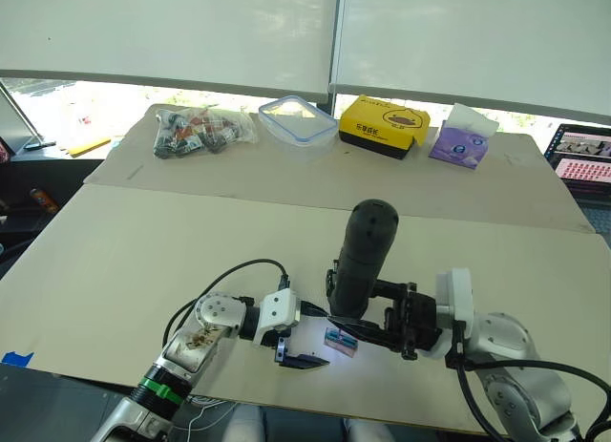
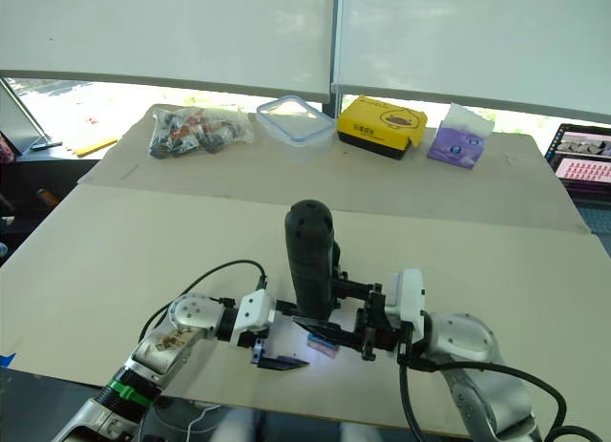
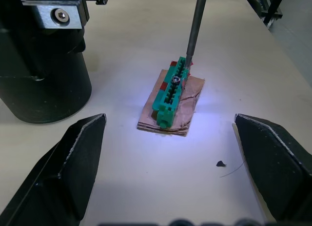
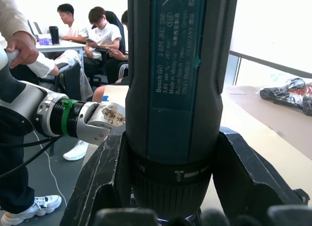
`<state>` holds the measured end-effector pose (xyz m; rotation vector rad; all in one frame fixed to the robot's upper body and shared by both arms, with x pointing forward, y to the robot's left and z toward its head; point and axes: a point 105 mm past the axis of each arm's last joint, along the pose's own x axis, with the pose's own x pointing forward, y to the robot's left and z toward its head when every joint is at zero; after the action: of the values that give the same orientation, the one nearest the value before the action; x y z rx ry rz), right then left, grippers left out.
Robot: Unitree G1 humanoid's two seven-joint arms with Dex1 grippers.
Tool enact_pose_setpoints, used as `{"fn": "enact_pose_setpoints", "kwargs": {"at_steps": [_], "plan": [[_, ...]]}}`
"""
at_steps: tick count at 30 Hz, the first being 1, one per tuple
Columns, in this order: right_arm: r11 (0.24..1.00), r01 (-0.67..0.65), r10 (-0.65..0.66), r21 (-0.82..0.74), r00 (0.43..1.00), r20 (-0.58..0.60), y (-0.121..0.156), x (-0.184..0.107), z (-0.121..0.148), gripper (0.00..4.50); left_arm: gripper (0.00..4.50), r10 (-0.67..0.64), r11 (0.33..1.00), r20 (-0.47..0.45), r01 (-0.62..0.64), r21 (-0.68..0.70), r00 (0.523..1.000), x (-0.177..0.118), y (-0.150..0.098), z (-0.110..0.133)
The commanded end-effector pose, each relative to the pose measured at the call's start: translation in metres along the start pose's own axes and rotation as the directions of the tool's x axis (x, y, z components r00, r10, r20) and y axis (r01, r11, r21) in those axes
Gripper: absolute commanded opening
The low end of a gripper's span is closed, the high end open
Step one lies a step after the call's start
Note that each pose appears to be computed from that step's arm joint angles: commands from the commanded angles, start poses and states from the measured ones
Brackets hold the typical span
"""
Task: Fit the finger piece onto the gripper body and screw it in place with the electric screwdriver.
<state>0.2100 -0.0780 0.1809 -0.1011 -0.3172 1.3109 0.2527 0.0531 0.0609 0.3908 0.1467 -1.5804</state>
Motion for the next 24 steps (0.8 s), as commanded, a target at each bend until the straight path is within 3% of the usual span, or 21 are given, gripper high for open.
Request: {"fn": "enact_pose_setpoints", "kwargs": {"at_steps": [1, 24], "plan": [[0.998, -0.016, 0.020, -0.068, 0.998, 0.055, 0.0015, 0.0036, 0.0148, 1.91, 4.46, -0.032, 0.999, -0.009, 0.032, -0.028, 0.999, 0.0071, -0.0092, -0.0058], [0.999, 0.021, -0.019, -0.051, 0.999, 0.030, -0.0025, -0.0034, 0.0108, 1.91, 4.46, -0.043, 0.998, -0.008, 0.042, -0.040, 0.999, 0.0089, -0.0145, -0.0080]]}}
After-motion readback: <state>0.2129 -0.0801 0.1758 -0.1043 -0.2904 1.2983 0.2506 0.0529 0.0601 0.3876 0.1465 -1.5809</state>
